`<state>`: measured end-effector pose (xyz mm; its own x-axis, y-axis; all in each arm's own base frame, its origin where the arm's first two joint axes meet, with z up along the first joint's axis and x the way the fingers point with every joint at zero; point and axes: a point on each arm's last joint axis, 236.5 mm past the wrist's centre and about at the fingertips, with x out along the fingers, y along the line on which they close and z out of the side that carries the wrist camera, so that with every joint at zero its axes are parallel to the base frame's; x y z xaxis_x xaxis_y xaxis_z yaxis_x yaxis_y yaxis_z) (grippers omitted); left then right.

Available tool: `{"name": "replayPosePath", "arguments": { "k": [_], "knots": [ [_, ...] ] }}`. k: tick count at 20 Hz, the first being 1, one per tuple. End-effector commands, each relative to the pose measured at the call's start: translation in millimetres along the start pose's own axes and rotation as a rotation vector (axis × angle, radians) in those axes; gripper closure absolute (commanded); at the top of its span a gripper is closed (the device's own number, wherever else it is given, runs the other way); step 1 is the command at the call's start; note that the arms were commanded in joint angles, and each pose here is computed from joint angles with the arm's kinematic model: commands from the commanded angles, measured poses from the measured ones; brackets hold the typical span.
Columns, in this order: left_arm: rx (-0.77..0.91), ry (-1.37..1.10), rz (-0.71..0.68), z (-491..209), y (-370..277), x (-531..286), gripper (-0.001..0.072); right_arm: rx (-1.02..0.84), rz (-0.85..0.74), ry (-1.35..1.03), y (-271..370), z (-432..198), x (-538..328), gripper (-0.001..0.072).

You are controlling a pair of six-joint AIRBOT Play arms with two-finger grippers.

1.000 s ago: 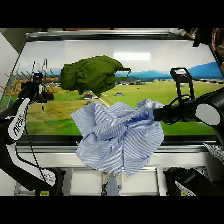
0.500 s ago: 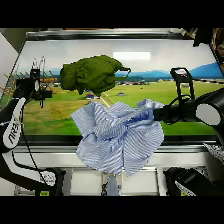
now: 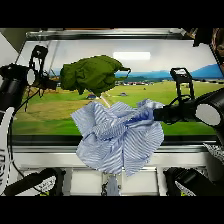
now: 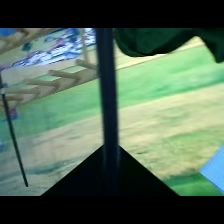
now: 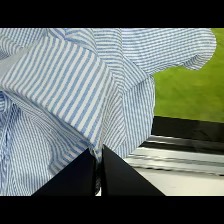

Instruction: Fold the clothes and pants, and hang the long-sleeved shirts on hangers.

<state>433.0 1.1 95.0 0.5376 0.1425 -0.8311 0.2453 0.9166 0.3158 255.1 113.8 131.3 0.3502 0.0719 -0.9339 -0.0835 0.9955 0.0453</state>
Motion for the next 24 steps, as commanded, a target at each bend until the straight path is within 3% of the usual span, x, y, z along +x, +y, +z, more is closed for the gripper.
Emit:
{"name": "replayPosePath", "arguments": {
  "k": [1,3,8,11,19,24],
  "knots": [
    [0.356,-0.117,-0.361,-3.3,-93.0,-76.2,0.0695,-0.001,0.001,0.0,0.3,-0.2,-0.1,0.0691],
    [0.545,-0.169,-0.556,-21.9,-132.4,-117.3,0.0695,-0.001,0.001,0.0,0.3,-0.2,-0.1,0.0691],
    [0.639,-0.171,-0.592,-50.3,-138.6,-153.7,0.0695,-0.001,0.001,0.0,0.3,-0.2,-0.1,0.0691],
    [0.82,-0.195,-0.669,-93.5,-156.2,-170.1,0.0696,-0.001,0.001,0.0,0.3,-0.2,-0.1,0.0691],
    [0.86,-0.055,-0.792,-197.7,-183.6,-160.5,0.0696,-0.001,0.001,0.0,0.3,-0.2,-0.1,0.0691],
    [0.772,-0.014,-0.933,-189.7,-212.0,-128.7,0.0696,-0.001,0.001,0.001,0.4,-0.3,-0.1,0.0691]
  ]
}}
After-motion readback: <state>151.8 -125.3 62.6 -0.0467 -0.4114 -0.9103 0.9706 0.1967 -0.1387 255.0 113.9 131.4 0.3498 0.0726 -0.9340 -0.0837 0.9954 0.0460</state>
